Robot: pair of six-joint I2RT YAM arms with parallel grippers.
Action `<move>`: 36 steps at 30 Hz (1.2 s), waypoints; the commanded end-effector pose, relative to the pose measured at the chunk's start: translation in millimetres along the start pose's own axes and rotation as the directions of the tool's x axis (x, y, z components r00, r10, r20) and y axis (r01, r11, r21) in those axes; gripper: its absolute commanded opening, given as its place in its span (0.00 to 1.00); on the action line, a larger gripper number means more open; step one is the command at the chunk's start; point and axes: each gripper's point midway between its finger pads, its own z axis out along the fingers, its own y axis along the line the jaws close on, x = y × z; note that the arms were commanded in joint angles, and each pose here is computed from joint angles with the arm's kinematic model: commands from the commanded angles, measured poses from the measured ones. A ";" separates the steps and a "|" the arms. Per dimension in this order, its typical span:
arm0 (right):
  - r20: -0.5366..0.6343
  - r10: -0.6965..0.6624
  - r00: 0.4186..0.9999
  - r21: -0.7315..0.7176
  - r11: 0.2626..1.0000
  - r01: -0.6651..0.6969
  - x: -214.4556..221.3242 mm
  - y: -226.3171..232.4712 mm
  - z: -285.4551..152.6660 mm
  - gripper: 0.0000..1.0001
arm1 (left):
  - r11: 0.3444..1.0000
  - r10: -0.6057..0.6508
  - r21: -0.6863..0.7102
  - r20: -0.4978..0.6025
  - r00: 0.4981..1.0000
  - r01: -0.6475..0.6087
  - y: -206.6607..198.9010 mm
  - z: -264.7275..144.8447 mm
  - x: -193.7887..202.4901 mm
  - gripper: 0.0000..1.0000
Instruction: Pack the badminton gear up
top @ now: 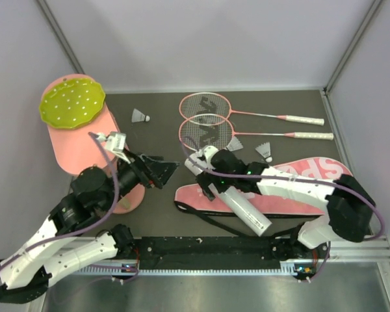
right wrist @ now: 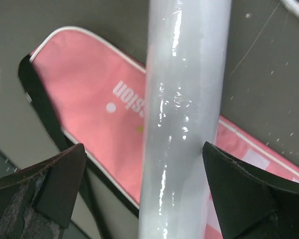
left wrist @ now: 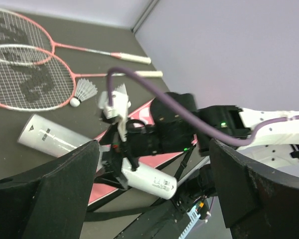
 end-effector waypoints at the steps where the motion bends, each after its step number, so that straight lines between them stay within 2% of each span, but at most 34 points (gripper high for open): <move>1: 0.009 -0.062 0.998 0.172 0.983 0.060 -24.9 -12.6 21.5 0.99 | 1.000 0.025 -0.001 0.081 0.996 -0.025 -0.1 -17.4 -22.3 0.95; 10: -0.056 -0.180 0.982 0.351 0.917 0.188 -29.5 -41.5 39.6 0.99 | 0.998 0.054 -0.043 0.101 0.993 -0.050 12.2 -33.6 -26.1 0.96; 15: -0.086 -0.264 0.961 0.313 0.908 0.278 -32.5 -37.7 58.7 0.98 | 0.996 0.073 -0.055 0.093 0.993 -0.068 14.4 -31.0 -24.7 0.96; 21: -0.055 -0.271 0.961 0.259 0.926 0.276 -40.5 -26.0 67.1 0.83 | 0.995 0.083 -0.057 0.076 0.994 -0.078 16.1 -27.9 -19.7 0.96; 24: -0.037 -0.275 0.961 0.229 0.933 0.276 -43.0 -20.4 63.4 0.71 | 0.994 0.092 -0.064 0.074 0.993 -0.087 17.2 -27.2 -19.9 0.96; 29: 0.059 -0.325 0.944 0.170 0.935 0.311 -63.7 -8.8 28.3 0.66 | 0.991 0.108 -0.085 0.042 0.993 -0.104 19.2 -23.5 -16.4 0.97; 31: 0.102 -0.385 0.917 0.083 0.922 0.378 -60.1 4.2 19.5 0.63 | 0.990 0.111 -0.091 0.021 0.994 -0.108 19.6 -23.0 -14.0 0.97; 33: 0.256 -0.434 0.864 0.044 0.898 0.438 -81.3 18.6 -6.6 0.59 | 0.990 0.103 -0.098 0.005 0.995 -0.102 20.3 -20.5 -10.9 0.97; 34: 0.294 -0.440 0.848 -0.018 0.885 0.465 -69.1 27.6 -10.2 0.55 | 0.990 0.099 -0.099 -0.002 0.995 -0.098 20.7 -20.4 -9.1 0.97; 36: 0.464 -0.432 0.773 -0.024 0.866 0.499 -90.6 42.0 -41.1 0.53 | 0.992 0.078 -0.101 -0.011 0.997 -0.079 21.2 -20.1 -5.7 0.95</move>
